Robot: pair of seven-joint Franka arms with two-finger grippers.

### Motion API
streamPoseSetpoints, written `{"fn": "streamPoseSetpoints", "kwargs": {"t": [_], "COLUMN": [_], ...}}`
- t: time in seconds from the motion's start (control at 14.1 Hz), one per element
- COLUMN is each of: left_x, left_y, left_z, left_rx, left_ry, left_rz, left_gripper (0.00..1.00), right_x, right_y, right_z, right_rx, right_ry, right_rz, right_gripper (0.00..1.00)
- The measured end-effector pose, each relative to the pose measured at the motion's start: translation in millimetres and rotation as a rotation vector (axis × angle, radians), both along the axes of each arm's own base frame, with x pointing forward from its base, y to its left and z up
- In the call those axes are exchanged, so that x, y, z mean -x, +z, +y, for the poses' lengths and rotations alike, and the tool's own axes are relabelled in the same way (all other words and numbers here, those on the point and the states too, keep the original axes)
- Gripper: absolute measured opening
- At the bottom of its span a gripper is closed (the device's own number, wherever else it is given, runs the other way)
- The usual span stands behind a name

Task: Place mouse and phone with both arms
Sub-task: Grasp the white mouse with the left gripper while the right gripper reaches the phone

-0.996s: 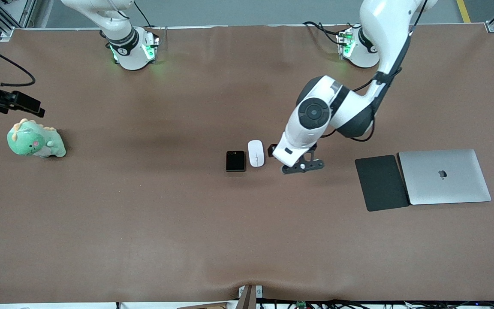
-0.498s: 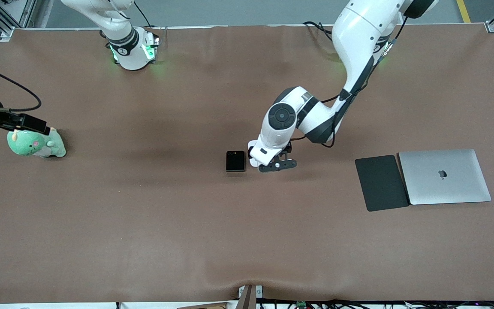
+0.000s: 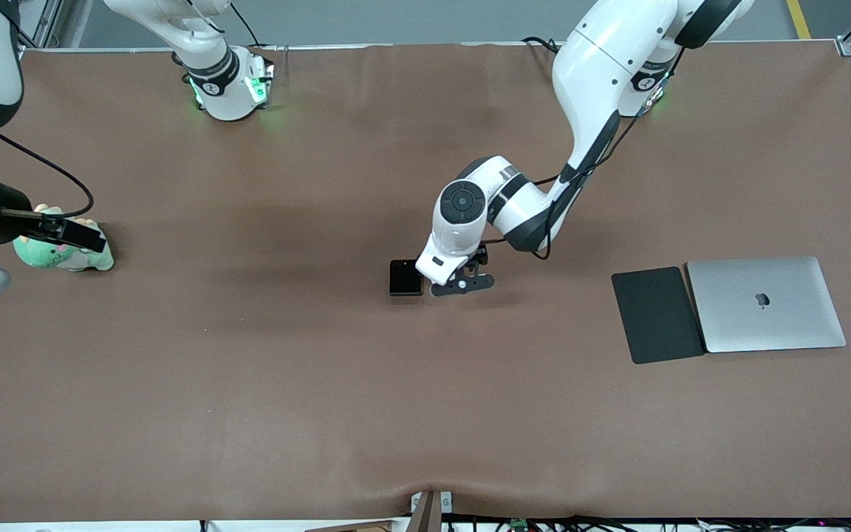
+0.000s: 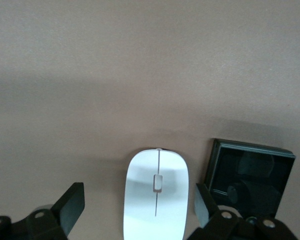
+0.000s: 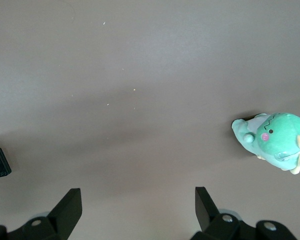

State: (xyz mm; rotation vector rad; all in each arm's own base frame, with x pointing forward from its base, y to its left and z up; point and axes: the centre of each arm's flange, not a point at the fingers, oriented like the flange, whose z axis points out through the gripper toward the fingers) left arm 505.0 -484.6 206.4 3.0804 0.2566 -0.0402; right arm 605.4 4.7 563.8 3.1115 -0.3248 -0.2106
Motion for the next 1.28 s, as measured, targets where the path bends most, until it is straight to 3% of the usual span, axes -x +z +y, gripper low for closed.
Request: {"fn": "streamPoseSetpoints", "kwargs": {"t": [0.92,1.21,1.28], "left_x": [14,15,16], "left_y": [-23,-29,-29], "left_z": [-15,-14,-14], "left_rx": [-0.010,-0.016,-0.016], "left_ry": [-0.014,-0.015,-0.015], "left_rz": [0.010,0.016,0.017], "left_gripper": [0.87,0.84,0.79], "right_x": [-8,-14,-15], "right_y": [-15,-20,-22], "right_z": [10,36,51], "right_rx": [0.001,-0.002,-0.003], "right_ry": [0.010,0.050,0.073], "right_rz": [0.017,-0.012,-0.019], "right_gripper": [1.00,1.00,1.00]}}
